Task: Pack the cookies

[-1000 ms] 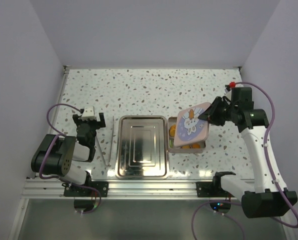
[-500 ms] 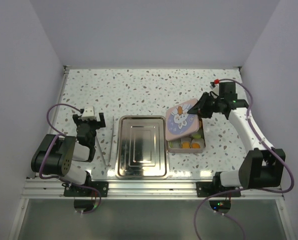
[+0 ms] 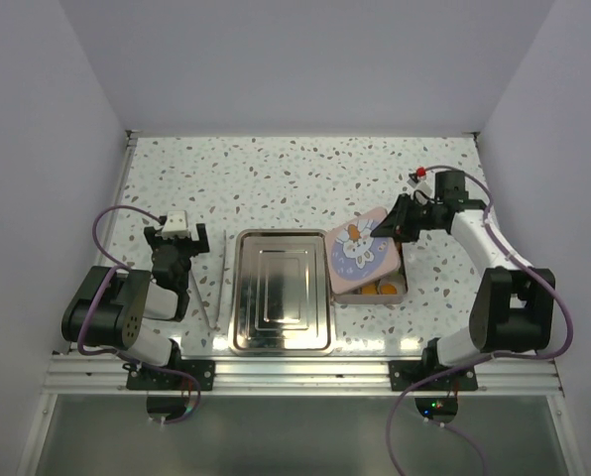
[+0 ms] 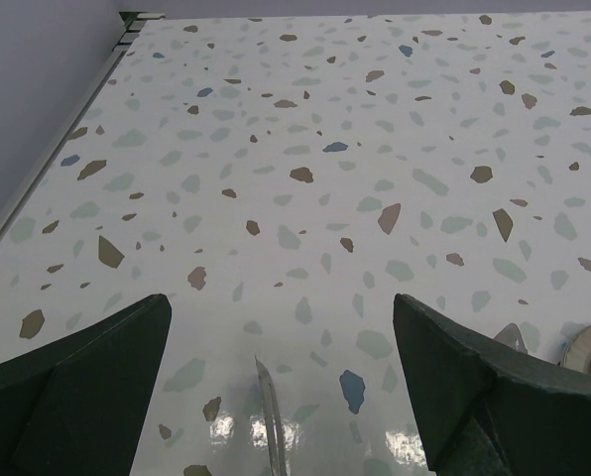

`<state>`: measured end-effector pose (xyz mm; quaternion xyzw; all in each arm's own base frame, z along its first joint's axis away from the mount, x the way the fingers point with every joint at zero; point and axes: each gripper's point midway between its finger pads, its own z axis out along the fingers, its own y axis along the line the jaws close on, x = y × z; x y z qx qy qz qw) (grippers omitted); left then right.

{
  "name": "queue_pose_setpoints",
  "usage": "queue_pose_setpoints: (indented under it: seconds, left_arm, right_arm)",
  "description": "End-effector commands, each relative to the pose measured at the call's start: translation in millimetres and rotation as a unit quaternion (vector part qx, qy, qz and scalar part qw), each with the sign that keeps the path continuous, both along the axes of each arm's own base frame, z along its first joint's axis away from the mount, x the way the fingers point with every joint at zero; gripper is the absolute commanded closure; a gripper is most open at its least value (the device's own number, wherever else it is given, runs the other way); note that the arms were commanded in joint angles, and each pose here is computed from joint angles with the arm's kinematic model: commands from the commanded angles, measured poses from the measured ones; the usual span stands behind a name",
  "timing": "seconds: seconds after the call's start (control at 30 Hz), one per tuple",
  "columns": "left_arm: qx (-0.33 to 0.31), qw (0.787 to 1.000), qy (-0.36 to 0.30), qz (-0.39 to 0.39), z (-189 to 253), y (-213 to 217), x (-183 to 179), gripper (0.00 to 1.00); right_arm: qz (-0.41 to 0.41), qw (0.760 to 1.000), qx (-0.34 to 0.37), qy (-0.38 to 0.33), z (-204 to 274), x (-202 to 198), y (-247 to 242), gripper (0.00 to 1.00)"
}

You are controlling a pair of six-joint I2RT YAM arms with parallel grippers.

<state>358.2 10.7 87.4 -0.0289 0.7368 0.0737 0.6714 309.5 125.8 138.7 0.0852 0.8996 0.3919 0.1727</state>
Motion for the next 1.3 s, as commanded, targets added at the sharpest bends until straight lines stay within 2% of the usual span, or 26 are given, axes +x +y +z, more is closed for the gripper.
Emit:
queue_pose_setpoints:
  seconds: [0.0, 0.4, 0.63, 0.87, 1.03, 1.27]
  left_arm:
    - [0.000, 0.998, -0.056, 0.010, 28.0, 4.7, 5.2, 0.00]
    - [0.000, 0.998, -0.056, 0.010, 28.0, 4.7, 5.2, 0.00]
    - [0.000, 0.998, -0.057, 0.010, 28.5, 4.7, 5.2, 0.00]
    - [0.001, 0.998, -0.057, 0.010, 28.5, 4.8, 5.2, 0.00]
    - [0.000, 0.998, -0.056, 0.010, 28.0, 4.7, 5.2, 0.00]
    - [0.000, 0.998, -0.056, 0.010, 28.0, 4.7, 5.2, 0.00]
  right_arm:
    - [0.002, 1.000, -0.015, -0.016, -5.7, -1.9, -15.8, 1.00]
    - [-0.049, 0.992, -0.109, 0.028, -37.2, -3.1, -46.0, 1.00]
    - [-0.060, 0.990, -0.120, 0.037, -40.8, -1.5, -54.2, 1.00]
    - [-0.046, 0.999, -0.018, -0.016, 4.6, 8.4, -38.5, 1.00]
    - [-0.079, 0.994, -0.016, -0.074, 53.8, 15.6, -45.3, 1.00]
    - [-0.119, 0.986, -0.087, -0.072, 79.5, 0.5, -69.1, 1.00]
